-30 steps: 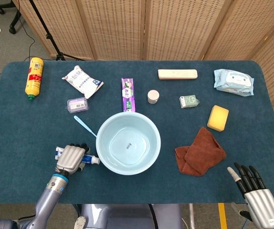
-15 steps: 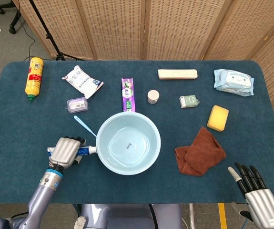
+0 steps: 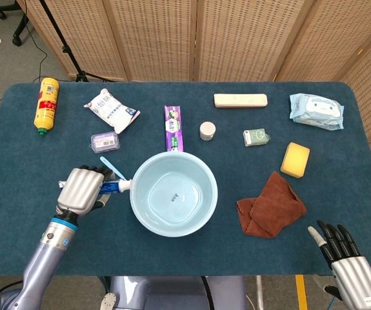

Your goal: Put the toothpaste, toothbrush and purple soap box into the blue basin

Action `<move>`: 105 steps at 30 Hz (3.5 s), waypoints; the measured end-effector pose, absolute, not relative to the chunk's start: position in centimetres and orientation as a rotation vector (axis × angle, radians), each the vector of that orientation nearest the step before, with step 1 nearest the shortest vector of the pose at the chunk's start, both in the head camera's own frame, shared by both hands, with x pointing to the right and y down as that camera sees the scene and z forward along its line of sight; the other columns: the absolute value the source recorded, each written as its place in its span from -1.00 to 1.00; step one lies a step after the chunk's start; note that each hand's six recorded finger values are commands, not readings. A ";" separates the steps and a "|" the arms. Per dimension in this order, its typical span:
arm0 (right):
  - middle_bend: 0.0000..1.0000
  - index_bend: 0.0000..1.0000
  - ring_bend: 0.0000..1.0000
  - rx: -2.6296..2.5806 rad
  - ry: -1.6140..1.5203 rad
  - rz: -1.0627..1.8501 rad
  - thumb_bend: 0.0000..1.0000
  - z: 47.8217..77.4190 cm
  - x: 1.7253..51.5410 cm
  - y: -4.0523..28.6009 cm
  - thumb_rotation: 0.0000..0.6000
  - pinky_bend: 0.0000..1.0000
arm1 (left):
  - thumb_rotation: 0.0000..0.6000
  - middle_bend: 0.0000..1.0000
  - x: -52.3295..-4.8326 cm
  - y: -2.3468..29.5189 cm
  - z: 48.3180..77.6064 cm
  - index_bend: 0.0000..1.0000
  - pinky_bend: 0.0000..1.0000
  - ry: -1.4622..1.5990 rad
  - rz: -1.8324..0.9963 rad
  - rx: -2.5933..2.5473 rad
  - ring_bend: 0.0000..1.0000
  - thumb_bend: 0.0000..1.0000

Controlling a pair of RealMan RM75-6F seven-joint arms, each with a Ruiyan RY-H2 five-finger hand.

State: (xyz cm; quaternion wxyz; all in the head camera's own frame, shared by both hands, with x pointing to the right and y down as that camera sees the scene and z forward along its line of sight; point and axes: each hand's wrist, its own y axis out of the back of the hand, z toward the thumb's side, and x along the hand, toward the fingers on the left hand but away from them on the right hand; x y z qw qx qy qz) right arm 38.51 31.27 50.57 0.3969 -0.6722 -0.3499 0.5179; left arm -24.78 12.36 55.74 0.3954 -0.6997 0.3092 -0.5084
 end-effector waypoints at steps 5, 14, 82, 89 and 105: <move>-1.00 -1.00 -1.00 -1.705 -0.891 1.314 -0.74 50.5 38.6 31.2 1.00 -1.00 | 1.00 -0.04 -21.6 12.6 55.3 0.63 -0.06 0.909 -1.121 -1.798 0.04 -0.08; -1.00 -1.00 -1.00 -1.714 -0.908 1.310 -0.74 50.4 38.8 31.0 1.00 -1.00 | 1.00 -0.04 -15.5 12.1 56.8 0.63 -0.06 0.955 -1.012 -1.811 0.04 -0.10; -1.00 -1.00 -1.00 -1.725 -0.897 1.303 -0.74 50.5 38.6 31.2 1.00 -1.00 | 1.00 -1.00 -22.7 9.0 54.7 -0.63 -0.58 0.536 -1.238 -1.746 -1.00 -0.46; -1.00 -1.00 -1.00 -1.726 -0.890 1.307 -0.74 50.7 38.5 31.3 1.00 -1.00 | 1.00 -1.00 -26.7 8.5 56.0 -0.49 -0.58 0.434 -1.376 -1.713 -1.00 -0.44; -1.00 -1.00 -1.00 -1.724 -0.887 1.311 -0.74 50.8 38.5 31.3 1.00 -1.00 | 1.00 -1.00 -28.6 8.1 60.5 -0.30 -0.58 0.412 -1.470 -1.666 -1.00 -0.40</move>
